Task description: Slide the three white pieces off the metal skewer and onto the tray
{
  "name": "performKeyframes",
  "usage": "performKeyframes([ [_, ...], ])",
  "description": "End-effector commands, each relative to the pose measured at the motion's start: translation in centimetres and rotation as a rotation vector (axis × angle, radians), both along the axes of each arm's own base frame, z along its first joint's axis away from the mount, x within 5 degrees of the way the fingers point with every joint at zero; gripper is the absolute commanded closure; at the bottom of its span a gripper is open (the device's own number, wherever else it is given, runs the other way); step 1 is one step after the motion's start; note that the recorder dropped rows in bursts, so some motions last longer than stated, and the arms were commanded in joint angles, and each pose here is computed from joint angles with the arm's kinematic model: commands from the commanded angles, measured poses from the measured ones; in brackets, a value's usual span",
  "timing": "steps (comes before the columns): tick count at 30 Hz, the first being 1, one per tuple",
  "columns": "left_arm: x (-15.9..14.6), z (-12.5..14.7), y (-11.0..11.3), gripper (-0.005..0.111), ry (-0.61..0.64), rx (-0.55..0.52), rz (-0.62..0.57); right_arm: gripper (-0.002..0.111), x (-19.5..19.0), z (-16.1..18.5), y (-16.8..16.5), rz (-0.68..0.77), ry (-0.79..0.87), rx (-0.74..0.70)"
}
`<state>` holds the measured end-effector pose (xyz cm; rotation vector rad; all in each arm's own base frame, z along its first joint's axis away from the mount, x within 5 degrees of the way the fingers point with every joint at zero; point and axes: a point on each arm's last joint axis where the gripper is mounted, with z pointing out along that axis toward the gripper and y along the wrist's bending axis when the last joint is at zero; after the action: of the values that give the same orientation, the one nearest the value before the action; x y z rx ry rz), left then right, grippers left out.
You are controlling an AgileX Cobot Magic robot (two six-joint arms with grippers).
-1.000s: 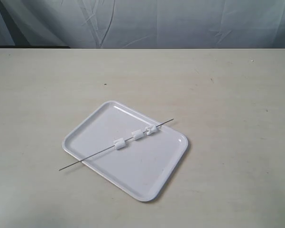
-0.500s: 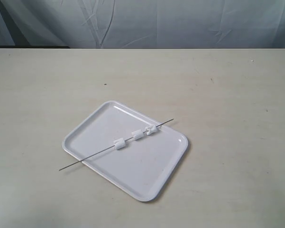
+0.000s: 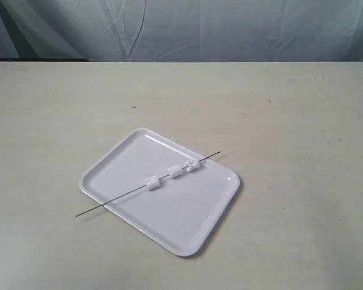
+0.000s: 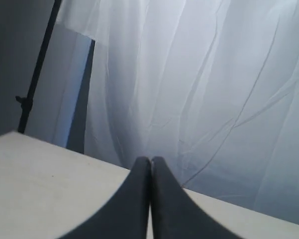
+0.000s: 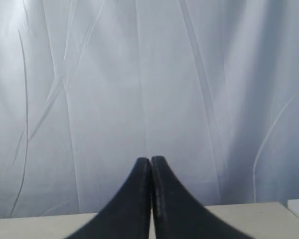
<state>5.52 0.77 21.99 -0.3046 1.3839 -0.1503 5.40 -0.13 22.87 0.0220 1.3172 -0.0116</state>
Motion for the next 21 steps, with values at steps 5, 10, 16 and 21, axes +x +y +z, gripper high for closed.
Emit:
performKeyframes([
  [5, -0.3, 0.9, 0.0, 0.107, -0.096, 0.127, 0.034, 0.107, -0.4, 0.9, 0.0, -0.003, -0.112, 0.005],
  [10, -0.7, 2.1, 0.2, 0.107, -0.231, 0.143, 0.062, 0.107, -0.5, 1.3, 0.0, -0.004, -0.161, 0.004],
  [16, -1.2, 3.0, 0.3, 0.107, -0.340, 0.152, 0.086, 0.107, -0.5, 1.3, 0.0, 0.008, -0.160, 0.037],
  [21, -1.2, 3.2, 0.3, 0.107, -0.383, 0.001, 0.033, 0.107, -0.6, 1.5, 0.0, 0.082, -0.185, 0.242],
])
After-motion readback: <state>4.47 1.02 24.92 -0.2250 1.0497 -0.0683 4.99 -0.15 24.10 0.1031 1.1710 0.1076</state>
